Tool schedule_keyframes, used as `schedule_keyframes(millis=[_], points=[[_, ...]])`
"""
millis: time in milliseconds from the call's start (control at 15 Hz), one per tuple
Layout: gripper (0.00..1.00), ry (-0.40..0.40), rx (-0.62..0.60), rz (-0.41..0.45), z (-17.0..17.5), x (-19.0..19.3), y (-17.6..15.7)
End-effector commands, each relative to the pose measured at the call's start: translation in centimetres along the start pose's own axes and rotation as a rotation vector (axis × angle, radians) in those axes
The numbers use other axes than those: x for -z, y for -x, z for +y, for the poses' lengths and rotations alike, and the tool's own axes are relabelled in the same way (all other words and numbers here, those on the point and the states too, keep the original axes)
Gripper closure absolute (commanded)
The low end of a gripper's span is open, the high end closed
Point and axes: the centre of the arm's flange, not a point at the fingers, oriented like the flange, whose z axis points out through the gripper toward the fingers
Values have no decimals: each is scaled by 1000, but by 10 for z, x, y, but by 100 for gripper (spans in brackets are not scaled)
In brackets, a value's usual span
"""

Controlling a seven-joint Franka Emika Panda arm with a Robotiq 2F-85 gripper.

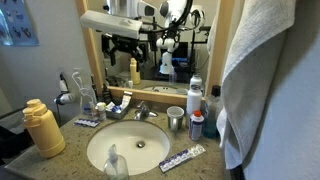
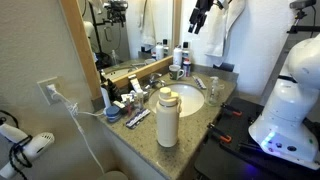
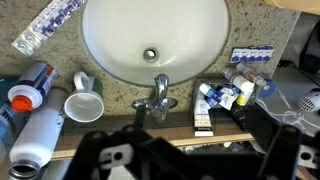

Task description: Lift the handle of the tap and then push it down

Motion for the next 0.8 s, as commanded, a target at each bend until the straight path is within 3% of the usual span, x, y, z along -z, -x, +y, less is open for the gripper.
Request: schedule_keyframes(millis=[0, 267, 733], points=[[0, 0, 0, 0, 0, 0, 0], [0, 5, -1, -6, 1, -6, -10], [0, 93, 83, -81, -29, -95, -121]])
